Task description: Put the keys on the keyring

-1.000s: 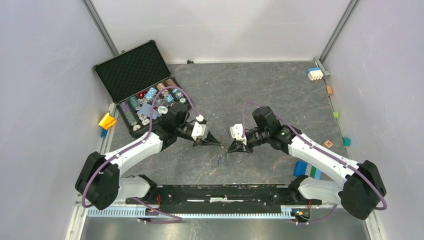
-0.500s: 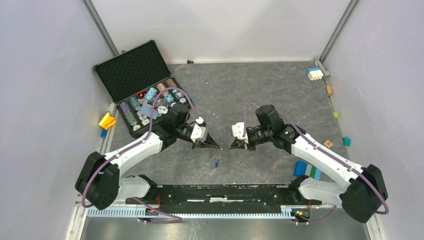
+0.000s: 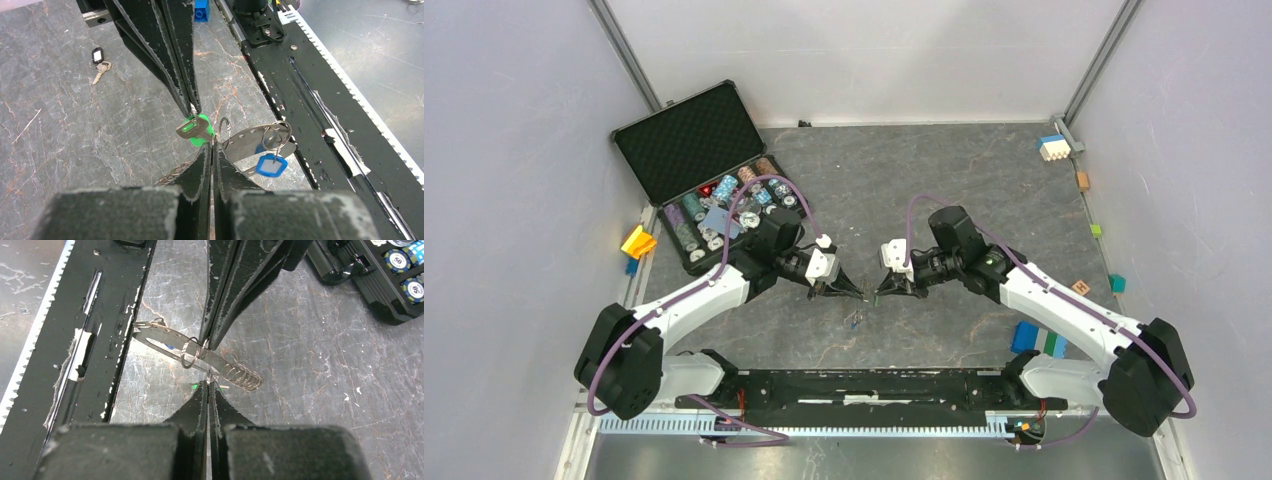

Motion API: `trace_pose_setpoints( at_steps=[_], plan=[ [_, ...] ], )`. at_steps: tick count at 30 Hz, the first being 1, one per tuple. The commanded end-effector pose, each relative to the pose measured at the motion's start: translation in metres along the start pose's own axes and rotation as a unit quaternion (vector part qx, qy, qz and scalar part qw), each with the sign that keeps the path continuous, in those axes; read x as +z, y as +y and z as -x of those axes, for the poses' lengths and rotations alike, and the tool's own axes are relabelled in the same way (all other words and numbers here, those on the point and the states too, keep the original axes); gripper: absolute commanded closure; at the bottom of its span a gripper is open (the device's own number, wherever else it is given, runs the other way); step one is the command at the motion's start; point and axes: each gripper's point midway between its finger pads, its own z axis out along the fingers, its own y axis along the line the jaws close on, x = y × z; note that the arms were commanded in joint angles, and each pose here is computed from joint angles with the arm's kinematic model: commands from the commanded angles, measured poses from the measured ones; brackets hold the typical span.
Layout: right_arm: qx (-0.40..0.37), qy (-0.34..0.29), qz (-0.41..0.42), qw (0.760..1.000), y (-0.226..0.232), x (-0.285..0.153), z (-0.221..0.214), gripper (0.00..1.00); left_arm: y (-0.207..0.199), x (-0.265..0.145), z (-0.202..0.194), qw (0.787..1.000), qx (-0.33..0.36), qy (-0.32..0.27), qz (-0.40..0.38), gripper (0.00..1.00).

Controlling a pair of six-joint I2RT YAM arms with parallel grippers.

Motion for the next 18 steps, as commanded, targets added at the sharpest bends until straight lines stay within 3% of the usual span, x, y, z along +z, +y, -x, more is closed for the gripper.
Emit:
trace_pose_setpoints(
  at_steps=[1,18],
  plan=[
    [-0.022,-0.029,0.009,0.999,-0.003,0.003,0.023,1.0,0.007,-0.001,0.018,0.999,0.037,-0.017,-0.002,0.98],
    [0.004,-0.045,0.039,0.998,0.008,0.012,0.022,1.0,0.011,-0.002,0.017,0.999,0.036,-0.011,0.011,0.98]
  ],
)
